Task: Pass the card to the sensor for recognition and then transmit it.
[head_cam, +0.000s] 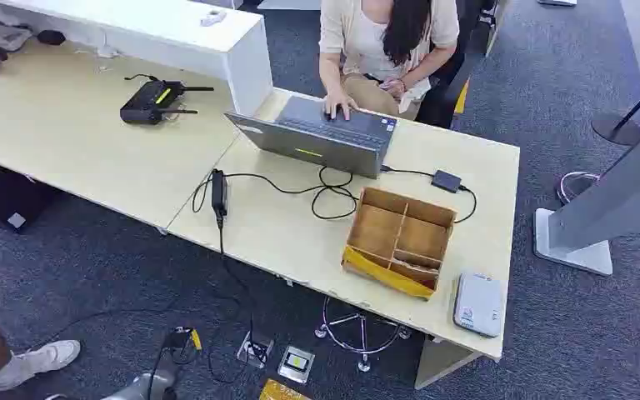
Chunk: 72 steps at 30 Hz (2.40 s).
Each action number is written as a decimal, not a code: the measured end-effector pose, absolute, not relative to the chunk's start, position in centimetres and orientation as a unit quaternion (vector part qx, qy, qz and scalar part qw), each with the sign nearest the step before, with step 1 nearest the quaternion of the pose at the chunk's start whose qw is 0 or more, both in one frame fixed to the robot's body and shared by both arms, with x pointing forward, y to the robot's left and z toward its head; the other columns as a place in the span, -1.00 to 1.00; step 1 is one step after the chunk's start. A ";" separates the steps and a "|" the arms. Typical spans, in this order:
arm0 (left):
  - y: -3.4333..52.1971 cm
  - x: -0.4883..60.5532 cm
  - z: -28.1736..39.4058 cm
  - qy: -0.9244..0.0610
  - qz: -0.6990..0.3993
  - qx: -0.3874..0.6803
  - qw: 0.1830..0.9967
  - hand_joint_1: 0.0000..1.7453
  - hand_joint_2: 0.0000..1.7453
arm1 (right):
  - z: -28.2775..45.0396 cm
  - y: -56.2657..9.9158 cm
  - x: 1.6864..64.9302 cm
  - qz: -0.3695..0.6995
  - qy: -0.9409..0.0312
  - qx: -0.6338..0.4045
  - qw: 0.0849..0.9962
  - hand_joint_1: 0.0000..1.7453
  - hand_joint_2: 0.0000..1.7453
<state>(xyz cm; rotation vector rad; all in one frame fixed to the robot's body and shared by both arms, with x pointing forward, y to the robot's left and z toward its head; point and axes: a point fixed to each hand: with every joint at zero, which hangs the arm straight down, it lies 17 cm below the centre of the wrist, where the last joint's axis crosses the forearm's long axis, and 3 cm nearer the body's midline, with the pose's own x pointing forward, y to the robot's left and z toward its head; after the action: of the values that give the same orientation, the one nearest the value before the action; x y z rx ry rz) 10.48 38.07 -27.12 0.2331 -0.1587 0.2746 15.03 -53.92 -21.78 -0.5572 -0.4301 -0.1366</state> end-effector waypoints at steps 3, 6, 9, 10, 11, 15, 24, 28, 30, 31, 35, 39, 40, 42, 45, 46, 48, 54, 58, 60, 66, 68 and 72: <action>38.0 10.4 -27.1 -0.077 0.137 0.114 0.981 -1.00 -1.00 | -20.0 -57.5 15.9 -0.080 -0.228 -0.297 0.924 -1.00 -1.00; 38.0 10.3 -27.2 -0.075 0.137 0.114 0.981 -1.00 -1.00 | -17.6 -61.4 17.4 -0.086 -0.249 -0.323 0.909 -1.00 -1.00; 38.0 10.3 -27.2 -0.075 0.139 0.113 0.981 -1.00 -1.00 | -14.6 -65.0 19.9 -0.091 -0.278 -0.348 0.891 -1.00 -1.00; 38.0 10.4 -27.1 -0.075 0.139 0.113 0.981 -1.00 -1.00 | -13.4 -66.1 20.9 -0.093 -0.287 -0.355 0.885 -1.00 -1.00; 38.1 10.4 -27.1 -0.076 0.140 0.113 0.981 -1.00 -1.00 | -12.2 -67.3 22.0 -0.095 -0.299 -0.362 0.878 -1.00 -1.00; 38.2 10.7 -27.1 -0.080 0.143 0.114 0.980 -1.00 -1.00 | -4.8 -72.6 28.1 -0.106 -0.358 -0.390 0.842 -1.00 -1.00; 38.2 10.7 -27.1 -0.080 0.147 0.113 0.979 -1.00 -1.00 | 5.7 -77.2 34.7 -0.118 -0.441 -0.421 0.783 -1.00 -1.00; 38.0 10.7 -27.1 -0.080 0.147 0.112 0.979 -1.00 -1.00 | 9.0 -78.1 36.6 -0.120 -0.466 -0.428 0.765 -1.00 -1.00; 37.9 10.7 -27.1 -0.080 0.147 0.111 0.980 -1.00 -1.00 | 10.5 -78.1 37.7 -0.118 -0.481 -0.426 0.757 -1.00 -1.00; 37.8 10.7 -27.1 -0.080 0.147 0.111 0.980 -1.00 -1.00 | 11.4 -78.2 38.3 -0.114 -0.489 -0.426 0.753 -1.00 -1.00; 37.7 10.6 -27.2 -0.078 0.146 0.111 0.980 -1.00 -1.00 | 15.1 -78.0 40.9 -0.104 -0.524 -0.421 0.733 -1.00 -1.00; 37.7 10.7 -27.1 -0.079 0.145 0.112 0.980 -1.00 -1.00 | 20.1 -77.8 43.7 -0.096 -0.563 -0.423 0.704 -1.00 -1.00; 37.6 10.7 -27.1 -0.079 0.145 0.112 0.980 -1.00 -1.00 | 21.3 -77.7 44.3 -0.087 -0.570 -0.430 0.695 -1.00 -1.00; 37.6 10.7 -27.1 -0.079 0.146 0.111 0.980 -1.00 -1.00 | 23.2 -77.4 45.4 -0.076 -0.582 -0.434 0.683 -1.00 -1.00; 37.5 10.8 -27.2 -0.080 0.149 0.110 0.980 -1.00 -1.00 | 25.3 -76.1 47.3 -0.067 -0.608 -0.418 0.672 -1.00 -1.00; 37.4 10.8 -27.2 -0.080 0.150 0.109 0.979 -1.00 -1.00 | 26.0 -75.3 48.1 -0.062 -0.619 -0.405 0.670 -1.00 -1.00; 37.3 10.8 -27.2 -0.080 0.152 0.107 0.979 -1.00 -1.00 | 27.6 -72.6 50.7 -0.039 -0.647 -0.363 0.669 -1.00 -1.00; 37.0 11.4 -27.1 -0.084 0.151 0.100 0.980 -1.00 -1.00 | 31.6 -65.6 56.2 0.024 -0.689 -0.300 0.659 -1.00 -1.00; 37.0 11.2 -27.1 -0.083 0.151 0.100 0.980 -1.00 -1.00 | 32.7 -63.8 57.4 0.039 -0.702 -0.290 0.649 -1.00 -1.00; 37.0 11.2 -27.1 -0.083 0.151 0.100 0.980 -1.00 -1.00 | 32.8 -63.1 57.8 0.045 -0.704 -0.287 0.648 -1.00 -1.00; 37.0 11.2 -27.1 -0.083 0.151 0.100 0.980 -1.00 -1.00 | 33.1 -61.5 58.6 0.058 -0.708 -0.280 0.646 -1.00 -1.00; 37.0 11.1 -27.1 -0.082 0.151 0.101 0.980 -1.00 -1.00 | 33.3 -60.5 59.0 0.073 -0.713 -0.271 0.642 -1.00 -1.00; 37.0 11.1 -27.1 -0.083 0.151 0.100 0.980 -1.00 -1.00 | 33.6 -57.3 60.3 0.107 -0.721 -0.250 0.637 -1.00 -1.00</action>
<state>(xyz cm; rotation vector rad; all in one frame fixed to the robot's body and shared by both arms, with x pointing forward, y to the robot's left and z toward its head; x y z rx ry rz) 11.14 37.02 -27.13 0.2021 -0.1679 0.3035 60.32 -57.28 33.58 -0.5710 -1.6475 0.2449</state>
